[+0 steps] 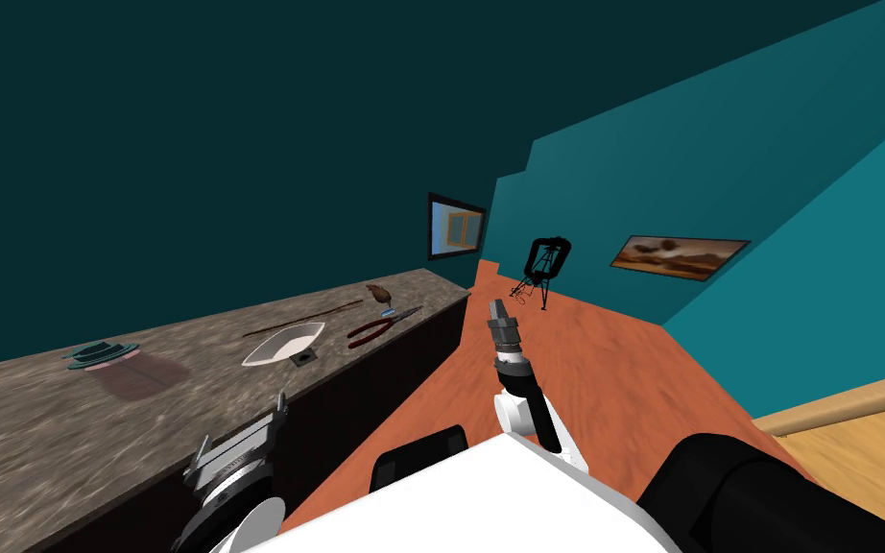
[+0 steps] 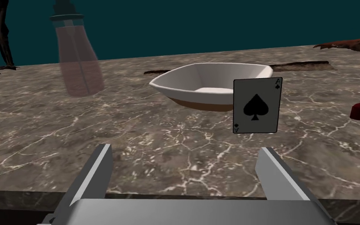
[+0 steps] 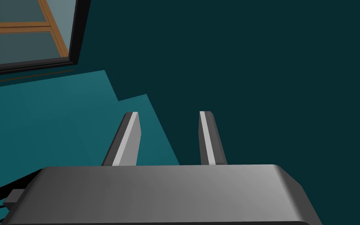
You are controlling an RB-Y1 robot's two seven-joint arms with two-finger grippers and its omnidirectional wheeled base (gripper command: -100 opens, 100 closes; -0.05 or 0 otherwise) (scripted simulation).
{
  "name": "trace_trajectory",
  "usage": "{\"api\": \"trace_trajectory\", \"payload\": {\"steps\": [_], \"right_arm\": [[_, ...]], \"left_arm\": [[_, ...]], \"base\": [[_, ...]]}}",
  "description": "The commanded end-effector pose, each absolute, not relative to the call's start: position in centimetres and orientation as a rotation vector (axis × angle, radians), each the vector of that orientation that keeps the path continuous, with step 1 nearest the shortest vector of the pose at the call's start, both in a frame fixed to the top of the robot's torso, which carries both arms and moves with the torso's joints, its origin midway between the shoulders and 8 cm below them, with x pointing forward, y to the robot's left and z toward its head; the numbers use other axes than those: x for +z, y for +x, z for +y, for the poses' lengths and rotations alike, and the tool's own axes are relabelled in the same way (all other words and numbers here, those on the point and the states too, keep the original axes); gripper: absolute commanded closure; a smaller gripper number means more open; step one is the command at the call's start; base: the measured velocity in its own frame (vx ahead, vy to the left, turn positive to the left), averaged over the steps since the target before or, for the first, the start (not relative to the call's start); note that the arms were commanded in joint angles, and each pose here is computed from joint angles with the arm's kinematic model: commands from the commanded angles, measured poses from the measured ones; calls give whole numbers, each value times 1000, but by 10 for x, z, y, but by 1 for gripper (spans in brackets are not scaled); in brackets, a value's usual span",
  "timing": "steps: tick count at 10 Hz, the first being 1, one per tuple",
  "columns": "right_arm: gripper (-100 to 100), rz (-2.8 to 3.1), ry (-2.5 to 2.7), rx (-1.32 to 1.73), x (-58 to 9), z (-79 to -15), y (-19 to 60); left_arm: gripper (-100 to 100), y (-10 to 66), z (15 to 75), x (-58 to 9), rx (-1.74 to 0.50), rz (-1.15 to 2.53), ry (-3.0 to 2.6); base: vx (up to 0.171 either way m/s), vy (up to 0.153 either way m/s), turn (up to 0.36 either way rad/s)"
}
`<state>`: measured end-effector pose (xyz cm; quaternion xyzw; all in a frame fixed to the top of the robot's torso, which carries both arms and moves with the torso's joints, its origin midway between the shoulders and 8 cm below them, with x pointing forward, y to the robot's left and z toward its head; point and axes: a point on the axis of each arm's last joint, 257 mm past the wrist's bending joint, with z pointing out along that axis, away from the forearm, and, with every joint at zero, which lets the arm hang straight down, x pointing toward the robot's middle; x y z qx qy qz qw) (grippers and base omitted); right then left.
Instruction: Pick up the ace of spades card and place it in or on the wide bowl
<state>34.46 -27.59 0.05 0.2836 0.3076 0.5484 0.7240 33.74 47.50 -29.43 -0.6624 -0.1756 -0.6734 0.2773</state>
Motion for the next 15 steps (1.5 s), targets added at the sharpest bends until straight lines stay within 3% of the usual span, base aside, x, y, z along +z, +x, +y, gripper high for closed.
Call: {"api": "trace_trajectory", "payload": {"steps": [1,10,11,12,13,14,15], "right_arm": [[0,679,626,1210,1,-276,345],[0,679,626,1210,0,-276,345],[0,679,626,1210,0,-276,345],[0,679,626,1210,0,-276,345],[0,679,626,1210,0,-276,345],[0,679,626,1210,0,-276,345],[0,679,626,1210,1,-276,345]], "left_arm": [[-100,349,464,-295,-1844,-482,-1786],[-100,369,392,-316,-1904,-538,-1887],[0,370,391,-317,-1905,-540,-1888],[-100,373,394,-309,-1911,-535,-1887],[-100,371,394,-313,-1909,-540,-1885],[100,372,394,-312,-1909,-538,-1887],[100,373,392,-312,-1911,-537,-1888]], "base": [[27,55,-57],[108,135,-68],[7,11,0],[78,39,31],[16,2,13],[0,-4,-17],[0,0,0]]}}
